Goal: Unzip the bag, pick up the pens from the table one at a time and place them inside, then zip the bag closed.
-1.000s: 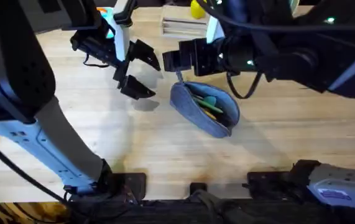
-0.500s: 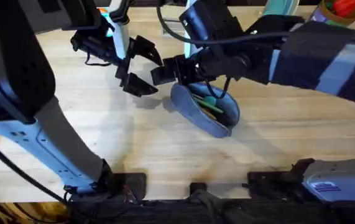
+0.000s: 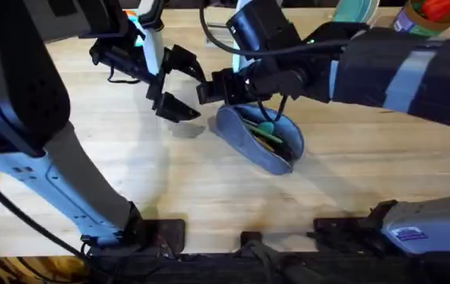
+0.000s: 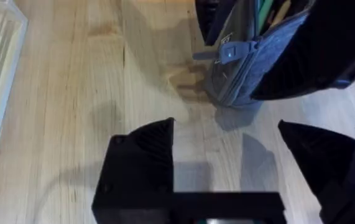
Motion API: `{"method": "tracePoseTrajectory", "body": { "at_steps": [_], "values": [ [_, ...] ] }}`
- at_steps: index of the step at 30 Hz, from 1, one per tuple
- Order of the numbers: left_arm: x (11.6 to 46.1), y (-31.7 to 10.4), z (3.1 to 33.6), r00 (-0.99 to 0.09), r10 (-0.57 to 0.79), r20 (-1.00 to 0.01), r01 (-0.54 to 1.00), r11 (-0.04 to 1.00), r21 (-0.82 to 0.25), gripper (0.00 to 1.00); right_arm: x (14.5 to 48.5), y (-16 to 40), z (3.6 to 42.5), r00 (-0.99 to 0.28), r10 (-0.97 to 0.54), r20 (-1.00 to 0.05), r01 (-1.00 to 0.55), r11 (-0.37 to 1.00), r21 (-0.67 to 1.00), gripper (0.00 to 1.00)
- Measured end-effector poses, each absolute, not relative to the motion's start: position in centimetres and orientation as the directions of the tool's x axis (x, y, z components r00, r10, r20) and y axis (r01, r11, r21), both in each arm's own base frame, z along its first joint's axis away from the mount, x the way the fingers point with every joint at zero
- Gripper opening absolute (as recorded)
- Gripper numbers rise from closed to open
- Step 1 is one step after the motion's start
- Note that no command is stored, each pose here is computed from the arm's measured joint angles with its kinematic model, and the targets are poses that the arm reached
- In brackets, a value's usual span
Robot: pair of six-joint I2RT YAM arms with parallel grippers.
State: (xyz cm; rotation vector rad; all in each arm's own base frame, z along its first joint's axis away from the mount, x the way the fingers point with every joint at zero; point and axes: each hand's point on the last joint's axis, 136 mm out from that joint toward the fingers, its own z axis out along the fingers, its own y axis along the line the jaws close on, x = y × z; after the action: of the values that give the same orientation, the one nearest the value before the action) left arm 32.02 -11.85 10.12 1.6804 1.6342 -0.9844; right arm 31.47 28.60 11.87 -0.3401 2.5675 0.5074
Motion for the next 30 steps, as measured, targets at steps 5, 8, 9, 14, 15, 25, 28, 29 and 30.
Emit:
{"method": "tracePoseTrajectory", "body": {
  "at_steps": [5, 8, 9, 14, 15, 25, 28, 29, 30],
  "values": [
    [32.02, -11.85, 10.12, -0.028, 0.558, -0.830, 0.994, -0.071, -0.082, 0.994, 31.32, 28.52, 11.75, -0.850, -0.144, -0.507, -0.325, 0.901, 0.289, 0.665],
    [32.02, -11.84, 10.11, -0.028, 0.558, -0.830, 0.994, -0.071, -0.081, 0.994, 31.41, 28.60, 11.84, -0.848, -0.141, -0.512, -0.326, 0.900, 0.291, 0.575],
    [32.03, -11.84, 10.11, -0.028, 0.558, -0.830, 0.994, -0.071, -0.081, 0.994, 31.41, 28.60, 11.85, -0.847, -0.141, -0.512, -0.326, 0.899, 0.291, 0.559],
    [32.03, -11.85, 10.12, -0.028, 0.557, -0.830, 0.994, -0.071, -0.081, 0.993, 31.40, 28.60, 11.83, -0.848, -0.141, -0.511, -0.326, 0.899, 0.292, 0.520],
    [32.02, -11.84, 10.11, -0.028, 0.558, -0.830, 0.994, -0.071, -0.082, 0.993, 31.40, 28.60, 11.83, -0.848, -0.141, -0.511, -0.326, 0.899, 0.291, 0.493],
    [32.02, -11.85, 10.12, -0.028, 0.557, -0.830, 0.994, -0.071, -0.082, 0.994, 31.40, 28.59, 11.83, -0.849, -0.138, -0.510, -0.323, 0.900, 0.293, 0.033],
    [32.02, -11.85, 10.12, -0.028, 0.557, -0.830, 0.994, -0.071, -0.082, 0.994, 31.40, 28.60, 11.83, -0.849, -0.138, -0.510, -0.323, 0.900, 0.293, 0.031],
    [32.03, -11.86, 10.14, -0.028, 0.556, -0.831, 0.994, -0.071, -0.081, 0.994, 31.40, 28.60, 11.84, -0.849, -0.138, -0.510, -0.323, 0.900, 0.293, 0.031],
    [32.05, -11.90, 10.20, -0.028, 0.553, -0.833, 0.994, -0.070, -0.080, 0.993, 31.39, 28.59, 11.88, -0.848, -0.138, -0.511, -0.323, 0.900, 0.293, 0.031]
  ]
}}
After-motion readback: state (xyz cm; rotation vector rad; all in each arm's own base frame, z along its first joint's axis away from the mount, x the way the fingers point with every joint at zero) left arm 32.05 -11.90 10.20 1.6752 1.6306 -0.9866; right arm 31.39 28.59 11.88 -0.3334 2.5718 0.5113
